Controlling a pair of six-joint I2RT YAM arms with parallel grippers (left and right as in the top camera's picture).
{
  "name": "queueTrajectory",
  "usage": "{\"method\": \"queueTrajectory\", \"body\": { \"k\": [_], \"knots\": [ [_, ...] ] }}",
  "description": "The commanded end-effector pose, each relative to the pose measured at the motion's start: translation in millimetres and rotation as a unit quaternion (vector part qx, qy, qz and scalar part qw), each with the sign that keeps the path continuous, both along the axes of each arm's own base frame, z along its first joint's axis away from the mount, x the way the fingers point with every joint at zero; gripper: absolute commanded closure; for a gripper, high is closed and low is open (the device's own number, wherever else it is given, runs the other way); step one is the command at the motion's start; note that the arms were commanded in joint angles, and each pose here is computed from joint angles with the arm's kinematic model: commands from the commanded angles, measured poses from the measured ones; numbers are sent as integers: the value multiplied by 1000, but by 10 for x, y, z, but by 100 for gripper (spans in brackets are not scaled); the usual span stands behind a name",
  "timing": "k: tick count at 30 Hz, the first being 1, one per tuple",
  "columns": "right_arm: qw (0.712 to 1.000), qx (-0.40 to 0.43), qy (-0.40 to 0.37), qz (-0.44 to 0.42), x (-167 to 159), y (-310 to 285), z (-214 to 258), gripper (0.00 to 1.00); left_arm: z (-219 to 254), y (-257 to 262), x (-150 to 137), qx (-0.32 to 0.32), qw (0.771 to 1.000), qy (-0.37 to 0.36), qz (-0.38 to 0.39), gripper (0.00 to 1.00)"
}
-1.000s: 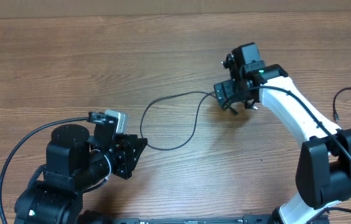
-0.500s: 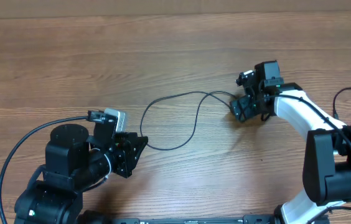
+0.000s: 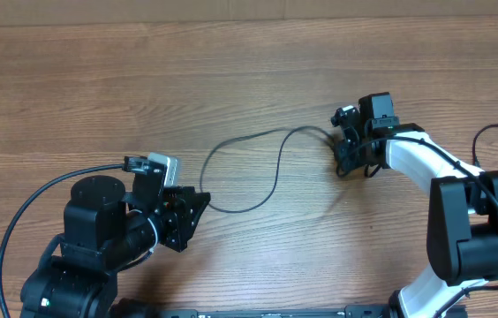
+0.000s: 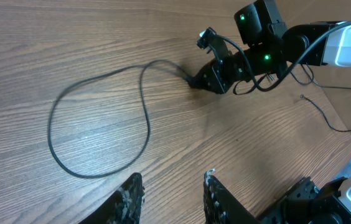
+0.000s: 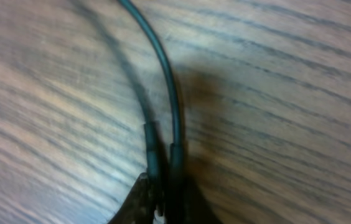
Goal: Untangle cables
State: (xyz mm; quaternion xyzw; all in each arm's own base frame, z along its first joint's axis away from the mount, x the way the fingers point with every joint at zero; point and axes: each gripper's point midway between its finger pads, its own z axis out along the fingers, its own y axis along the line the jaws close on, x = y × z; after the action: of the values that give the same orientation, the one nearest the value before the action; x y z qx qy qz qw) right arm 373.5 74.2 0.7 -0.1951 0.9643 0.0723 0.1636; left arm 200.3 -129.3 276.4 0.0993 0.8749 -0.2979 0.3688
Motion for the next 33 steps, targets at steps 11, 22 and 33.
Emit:
{"method": "queueTrajectory", "body": {
  "k": [11,22,33],
  "knots": [
    [996,87,-21,-3,243,311,146,96,11,0,-11,-7,1000,-1,1,65],
    [968,163,-171,-86,1268,266,1615,96,11,7,-4,-5,1000,-1,4,63],
    [925,147,-291,-195,1656,-1037,2885,92,49,-1,23,-8,1000,-11,4,62]
  ]
}}
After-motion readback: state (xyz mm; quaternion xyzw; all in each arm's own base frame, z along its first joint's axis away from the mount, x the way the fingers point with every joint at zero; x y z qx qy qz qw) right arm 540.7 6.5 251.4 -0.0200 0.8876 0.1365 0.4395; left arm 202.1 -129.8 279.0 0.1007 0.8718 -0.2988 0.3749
